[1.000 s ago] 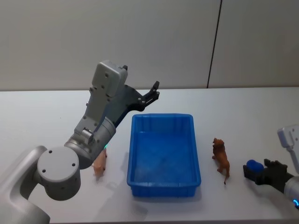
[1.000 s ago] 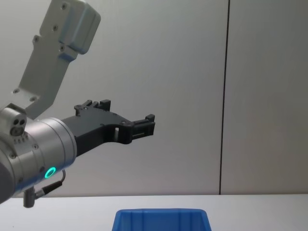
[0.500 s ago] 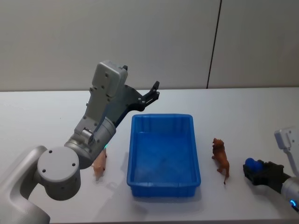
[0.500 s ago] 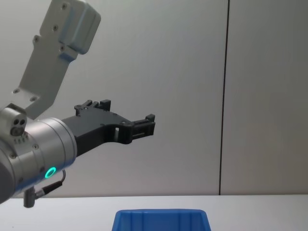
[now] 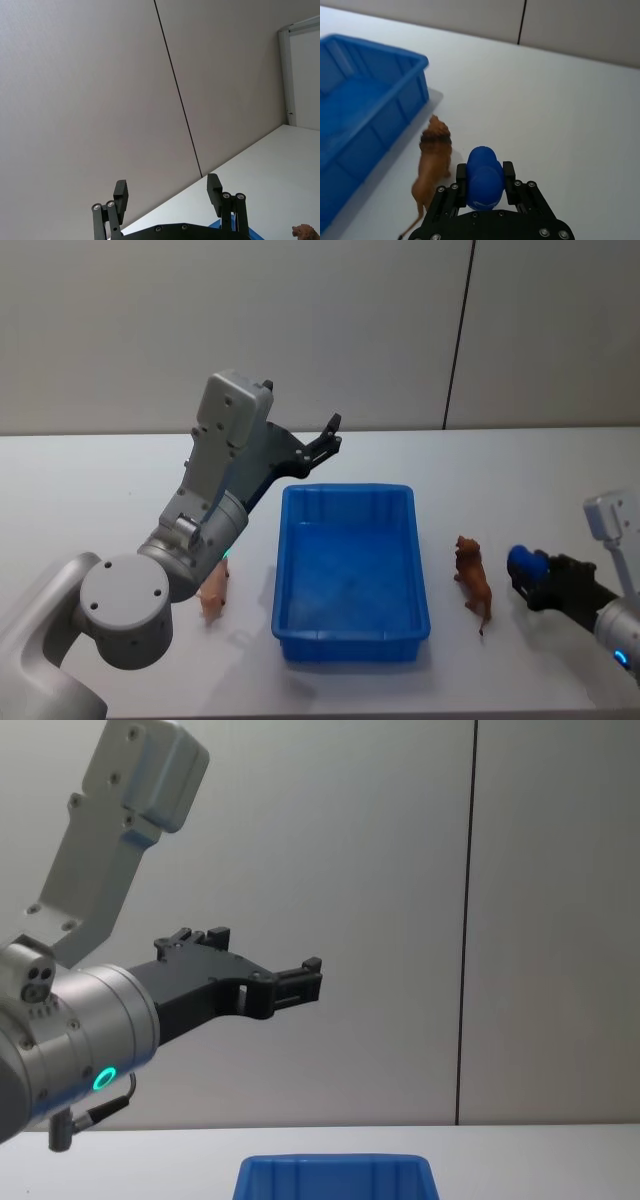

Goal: Pick up the two dolls from the table and place them into the box.

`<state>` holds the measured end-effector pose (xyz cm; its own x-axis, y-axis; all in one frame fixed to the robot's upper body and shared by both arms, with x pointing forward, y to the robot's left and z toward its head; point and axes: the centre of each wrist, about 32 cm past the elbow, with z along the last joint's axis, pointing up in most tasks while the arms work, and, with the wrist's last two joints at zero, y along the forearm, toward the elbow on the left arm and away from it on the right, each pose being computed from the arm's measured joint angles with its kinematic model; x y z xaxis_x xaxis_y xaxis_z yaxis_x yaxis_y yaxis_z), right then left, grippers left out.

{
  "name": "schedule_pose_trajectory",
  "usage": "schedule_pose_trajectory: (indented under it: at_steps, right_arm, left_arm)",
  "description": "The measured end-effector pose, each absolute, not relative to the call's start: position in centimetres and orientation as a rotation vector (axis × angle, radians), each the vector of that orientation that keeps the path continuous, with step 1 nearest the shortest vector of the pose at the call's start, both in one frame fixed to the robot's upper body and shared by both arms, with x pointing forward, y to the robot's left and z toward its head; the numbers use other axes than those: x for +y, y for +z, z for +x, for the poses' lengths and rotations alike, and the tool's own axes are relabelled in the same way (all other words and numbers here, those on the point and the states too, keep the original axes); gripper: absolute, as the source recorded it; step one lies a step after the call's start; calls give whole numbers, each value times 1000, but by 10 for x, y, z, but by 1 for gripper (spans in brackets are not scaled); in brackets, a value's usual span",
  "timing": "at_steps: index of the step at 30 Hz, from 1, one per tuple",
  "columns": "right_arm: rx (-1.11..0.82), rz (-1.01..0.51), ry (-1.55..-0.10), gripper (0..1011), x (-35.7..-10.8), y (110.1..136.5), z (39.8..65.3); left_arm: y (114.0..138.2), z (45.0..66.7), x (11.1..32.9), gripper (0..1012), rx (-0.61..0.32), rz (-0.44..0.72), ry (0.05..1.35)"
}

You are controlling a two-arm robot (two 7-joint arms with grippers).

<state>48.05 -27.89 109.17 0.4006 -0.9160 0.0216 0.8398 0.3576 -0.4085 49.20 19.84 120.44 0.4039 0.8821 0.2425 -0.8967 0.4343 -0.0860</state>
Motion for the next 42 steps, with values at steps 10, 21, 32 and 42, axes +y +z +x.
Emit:
schedule_pose_trajectory:
  at_steps: [10, 21, 32, 42]
  right_arm:
    - [94, -275, -1094, 358, -271, 1116, 480]
    - [-10, -161, -981, 286, -257, 1137, 487]
    - [-53, -101, -830, 222, -234, 1140, 504]
    - [-37, -109, -686, 537, -205, 1123, 532]
  left_arm:
    - [1204, 492, 198, 1001, -268, 61, 1124]
    - [1204, 492, 198, 1001, -268, 61, 1124]
    - [1204, 492, 198, 1001, -268, 61, 1124]
    - [1204, 492, 198, 1001, -268, 61, 1124]
